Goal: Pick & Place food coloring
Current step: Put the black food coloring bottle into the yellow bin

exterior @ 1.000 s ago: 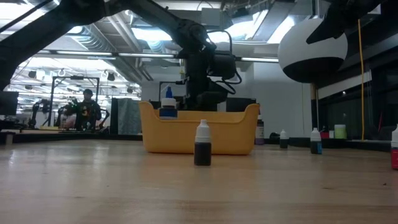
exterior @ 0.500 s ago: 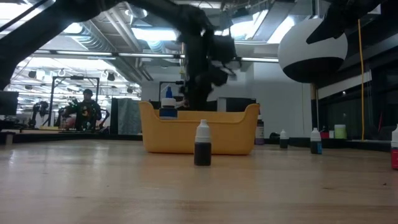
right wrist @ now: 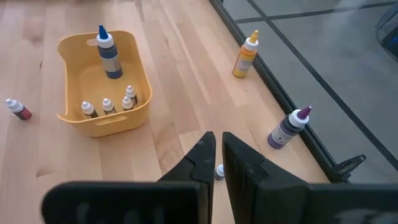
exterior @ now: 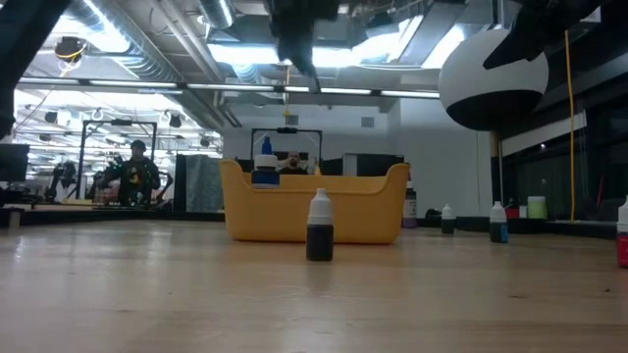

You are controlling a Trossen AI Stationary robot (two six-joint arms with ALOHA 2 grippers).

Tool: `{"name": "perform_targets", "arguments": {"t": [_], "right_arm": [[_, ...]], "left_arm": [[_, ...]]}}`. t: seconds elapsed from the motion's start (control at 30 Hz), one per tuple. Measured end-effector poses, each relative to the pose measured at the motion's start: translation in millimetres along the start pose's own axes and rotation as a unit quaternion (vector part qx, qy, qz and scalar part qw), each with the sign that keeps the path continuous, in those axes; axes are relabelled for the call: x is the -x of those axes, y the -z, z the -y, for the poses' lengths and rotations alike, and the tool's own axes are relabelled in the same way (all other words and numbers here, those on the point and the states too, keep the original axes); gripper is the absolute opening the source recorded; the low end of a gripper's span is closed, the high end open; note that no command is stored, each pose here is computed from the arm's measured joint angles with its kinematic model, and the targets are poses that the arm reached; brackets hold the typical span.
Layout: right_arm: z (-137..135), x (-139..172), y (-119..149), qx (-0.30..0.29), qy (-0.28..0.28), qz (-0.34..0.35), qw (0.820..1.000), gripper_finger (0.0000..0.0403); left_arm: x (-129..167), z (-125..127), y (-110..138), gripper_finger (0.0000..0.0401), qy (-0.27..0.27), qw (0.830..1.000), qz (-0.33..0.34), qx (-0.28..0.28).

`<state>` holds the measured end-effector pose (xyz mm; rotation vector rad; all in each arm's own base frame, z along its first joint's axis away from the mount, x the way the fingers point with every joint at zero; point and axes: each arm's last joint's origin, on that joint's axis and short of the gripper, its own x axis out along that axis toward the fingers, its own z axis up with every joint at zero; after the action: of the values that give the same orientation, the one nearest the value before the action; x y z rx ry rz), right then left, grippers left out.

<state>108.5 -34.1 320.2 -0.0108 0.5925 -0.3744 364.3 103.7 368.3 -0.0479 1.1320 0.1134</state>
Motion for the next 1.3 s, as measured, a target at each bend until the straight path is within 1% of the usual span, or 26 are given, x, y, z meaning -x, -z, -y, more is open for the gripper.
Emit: {"name": "perform_targets", "arguments": {"t": [0.17, 0.27, 0.37, 0.53, 0.67, 0.73, 0.97, 1.13, 1.17, 1.23, 1.3], "right_arm": [[0.0, 0.0, 0.0, 0.001, 0.000, 0.000, 1.000, 0.0034], [0.0, 0.0, 0.0, 0.001, 0.000, 0.000, 1.000, 0.0034], [0.0, 0.0, 0.0, 0.001, 0.000, 0.000, 1.000, 0.0034], [0.0, 0.0, 0.0, 0.000, 0.000, 0.000, 1.000, 0.0034], [0.0, -0.1, 0.0, 0.000, 0.000, 0.000, 1.000, 0.0034], [0.0, 0.0, -0.1, 0.000, 0.000, 0.000, 1.000, 0.0034], [0.0, 0.0, 0.0, -0.012, 0.000, 0.000, 1.000, 0.0034], [0.0, 0.0, 0.0, -0.011, 0.000, 0.000, 1.000, 0.0034], [0.0, 0.0, 0.0, -0.011, 0.000, 0.000, 1.000, 0.0034], [0.0, -0.1, 0.0, -0.011, 0.000, 0.000, 1.000, 0.0034], [0.0, 0.0, 0.0, -0.010, 0.000, 0.000, 1.000, 0.0034]], "left_arm": [[26.5, 1.5, 6.2, 0.0058, -0.008, 1.000, 0.029, 0.003], [37.0, 5.2, 9.1, 0.0058, -0.009, 0.999, 0.039, 0.001], [41.7, 11.5, 10.8, 0.0058, -0.005, 0.999, 0.040, -0.018], [41.5, 21.0, 12.8, 0.0058, 0.004, 0.998, 0.025, -0.054], [41.3, 30.3, 13.4, 0.0058, 0.028, 0.994, 0.022, -0.106], [41.2, 34.1, 13.9, 0.0058, 0.033, 0.992, 0.019, -0.122], [41.1, 47.4, 19.4, 0.0058, 0.047, 0.989, -0.012, -0.138], [41.4, 62.7, 21.2, 0.0058, 0.058, 0.992, -0.025, -0.109], [41.1, 66.6, 21.8, 0.0058, 0.061, 0.992, -0.029, -0.111], [37.3, 77.3, 22.5, 0.0058, 0.084, 0.987, -0.029, -0.135], [26.2, 86.8, 18.8, 0.0058, 0.107, 0.982, -0.007, -0.155]]}}
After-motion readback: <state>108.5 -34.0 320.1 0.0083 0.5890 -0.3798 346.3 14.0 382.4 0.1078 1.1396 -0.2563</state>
